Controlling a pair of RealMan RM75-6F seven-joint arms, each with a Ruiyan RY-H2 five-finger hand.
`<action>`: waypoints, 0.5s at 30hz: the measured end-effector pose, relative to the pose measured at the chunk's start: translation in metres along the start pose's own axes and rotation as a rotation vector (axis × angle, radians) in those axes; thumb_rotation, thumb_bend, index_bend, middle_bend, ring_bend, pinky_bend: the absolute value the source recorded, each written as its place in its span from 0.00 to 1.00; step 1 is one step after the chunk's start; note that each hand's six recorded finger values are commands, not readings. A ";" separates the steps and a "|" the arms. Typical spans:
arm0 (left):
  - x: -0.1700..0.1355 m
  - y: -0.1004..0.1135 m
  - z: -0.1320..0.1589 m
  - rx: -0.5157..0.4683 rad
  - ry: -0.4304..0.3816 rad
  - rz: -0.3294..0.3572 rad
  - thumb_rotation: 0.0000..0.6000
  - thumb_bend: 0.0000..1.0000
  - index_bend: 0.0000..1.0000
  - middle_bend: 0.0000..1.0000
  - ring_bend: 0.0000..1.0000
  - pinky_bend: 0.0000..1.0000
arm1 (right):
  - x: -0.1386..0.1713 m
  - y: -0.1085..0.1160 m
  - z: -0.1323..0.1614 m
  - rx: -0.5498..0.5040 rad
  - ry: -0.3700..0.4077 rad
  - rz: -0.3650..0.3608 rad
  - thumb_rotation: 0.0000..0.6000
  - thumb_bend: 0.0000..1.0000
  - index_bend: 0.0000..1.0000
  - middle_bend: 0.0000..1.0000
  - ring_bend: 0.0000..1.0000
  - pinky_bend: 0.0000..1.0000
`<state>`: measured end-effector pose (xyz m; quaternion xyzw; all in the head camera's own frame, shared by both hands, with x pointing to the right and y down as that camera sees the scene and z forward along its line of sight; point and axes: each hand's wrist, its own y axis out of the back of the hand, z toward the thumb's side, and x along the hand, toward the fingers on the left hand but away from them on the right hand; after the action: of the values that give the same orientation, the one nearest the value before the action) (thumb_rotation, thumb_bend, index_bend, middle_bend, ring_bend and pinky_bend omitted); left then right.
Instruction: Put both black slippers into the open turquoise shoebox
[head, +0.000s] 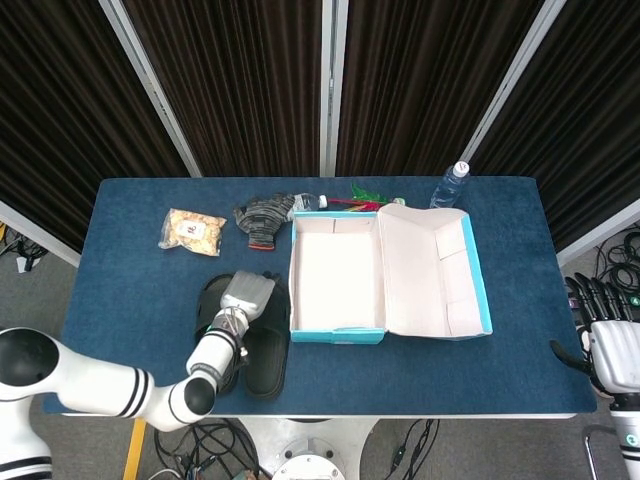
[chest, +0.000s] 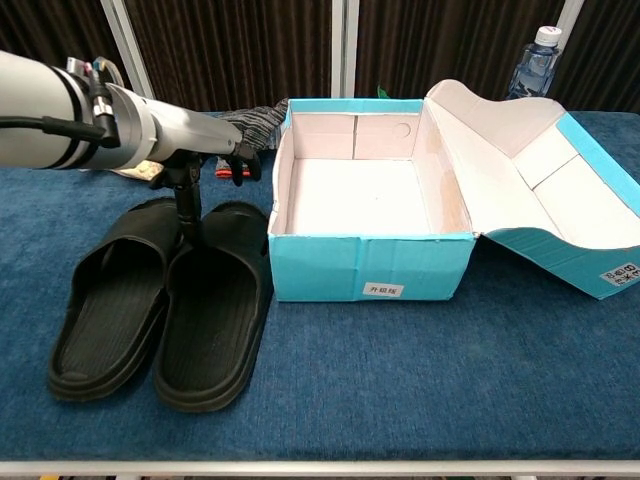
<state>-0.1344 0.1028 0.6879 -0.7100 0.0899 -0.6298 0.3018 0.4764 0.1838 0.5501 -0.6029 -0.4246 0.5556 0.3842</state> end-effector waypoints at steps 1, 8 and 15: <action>0.002 0.000 0.001 0.001 0.007 -0.003 1.00 0.00 0.12 0.14 0.83 0.74 | 0.000 0.000 0.000 0.000 -0.001 0.000 1.00 0.12 0.00 0.06 0.00 0.00; 0.011 -0.004 0.005 0.001 0.027 -0.036 1.00 0.00 0.12 0.14 0.83 0.74 | 0.002 -0.001 -0.001 -0.003 -0.003 0.005 1.00 0.12 0.00 0.06 0.00 0.00; 0.018 -0.007 0.012 0.038 0.041 -0.062 1.00 0.00 0.12 0.14 0.84 0.75 | 0.003 0.000 -0.004 -0.003 -0.011 0.005 1.00 0.12 0.00 0.06 0.00 0.00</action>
<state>-0.1212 0.1037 0.7062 -0.6935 0.0621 -0.6550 0.2935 0.4809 0.1872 0.5495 -0.6014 -0.4263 0.5591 0.3794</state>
